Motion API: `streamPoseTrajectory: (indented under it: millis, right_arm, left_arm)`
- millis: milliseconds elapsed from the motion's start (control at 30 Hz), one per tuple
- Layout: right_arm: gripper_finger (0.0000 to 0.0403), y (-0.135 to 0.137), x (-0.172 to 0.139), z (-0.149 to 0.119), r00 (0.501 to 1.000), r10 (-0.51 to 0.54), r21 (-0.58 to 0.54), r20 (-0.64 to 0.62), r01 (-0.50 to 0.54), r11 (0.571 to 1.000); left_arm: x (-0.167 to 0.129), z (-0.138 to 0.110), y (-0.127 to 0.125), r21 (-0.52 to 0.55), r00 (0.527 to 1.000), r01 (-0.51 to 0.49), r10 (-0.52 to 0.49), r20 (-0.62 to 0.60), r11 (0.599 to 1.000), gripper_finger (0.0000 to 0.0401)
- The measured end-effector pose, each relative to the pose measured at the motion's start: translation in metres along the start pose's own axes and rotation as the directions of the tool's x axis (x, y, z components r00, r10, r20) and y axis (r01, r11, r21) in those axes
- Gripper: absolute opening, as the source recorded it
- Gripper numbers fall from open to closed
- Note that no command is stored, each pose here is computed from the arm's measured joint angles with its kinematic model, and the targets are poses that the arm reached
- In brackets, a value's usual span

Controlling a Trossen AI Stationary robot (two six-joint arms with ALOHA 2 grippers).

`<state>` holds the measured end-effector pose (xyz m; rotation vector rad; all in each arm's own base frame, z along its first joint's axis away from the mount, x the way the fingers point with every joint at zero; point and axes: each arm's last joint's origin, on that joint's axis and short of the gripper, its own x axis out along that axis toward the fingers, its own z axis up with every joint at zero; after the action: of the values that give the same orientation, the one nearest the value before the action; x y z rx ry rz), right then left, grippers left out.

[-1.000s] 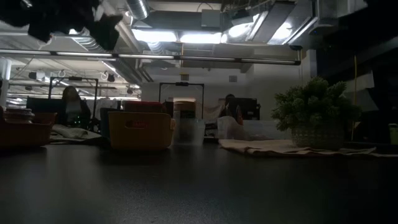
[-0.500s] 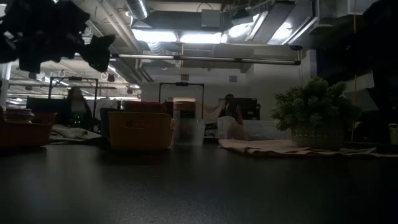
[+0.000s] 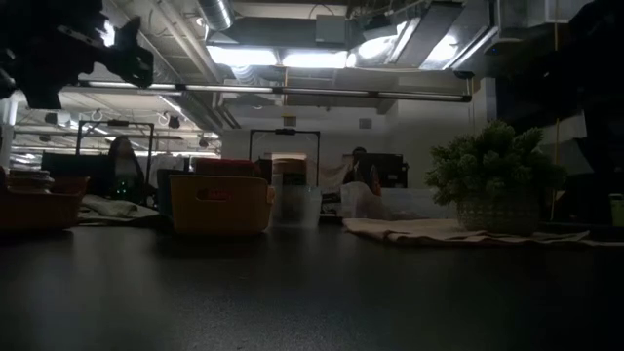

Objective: Sort spices by type
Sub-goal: Return to Home Position

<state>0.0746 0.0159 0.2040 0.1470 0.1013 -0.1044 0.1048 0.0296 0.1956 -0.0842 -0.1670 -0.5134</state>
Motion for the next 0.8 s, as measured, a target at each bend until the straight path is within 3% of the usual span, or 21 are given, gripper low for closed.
streamPoseTrajectory:
  millis: [233, 467, 600, 800]
  right_arm:
    - [0.0289, 0.000, 0.000, 0.000, 1.000, 0.000, 0.000, 0.000, 0.000, 1.000]
    - [0.0289, 0.000, 0.000, 0.000, 1.000, 0.000, -0.001, 0.000, 0.000, 1.000]
    - [0.0289, 0.000, 0.000, 0.000, 1.000, 0.000, -0.001, 0.000, 0.000, 1.000]
    - [0.0289, 0.000, 0.000, 0.000, 1.000, 0.000, -0.001, 0.000, 0.000, 1.000]
  left_arm:
    - [-0.011, 0.004, -0.004, 0.013, 0.998, -0.055, 0.055, 0.009, 0.998, 0.0249]
    - [-0.012, -0.007, 0.001, 0.029, 0.971, -0.239, 0.239, -0.023, 0.971, 0.0249]
    - [-0.008, -0.006, -0.002, 0.093, 0.979, -0.199, 0.202, -0.015, 0.976, 0.0249]
    - [-0.005, -0.004, -0.006, 0.098, 0.984, -0.181, 0.180, 0.012, 0.979, 0.0249]
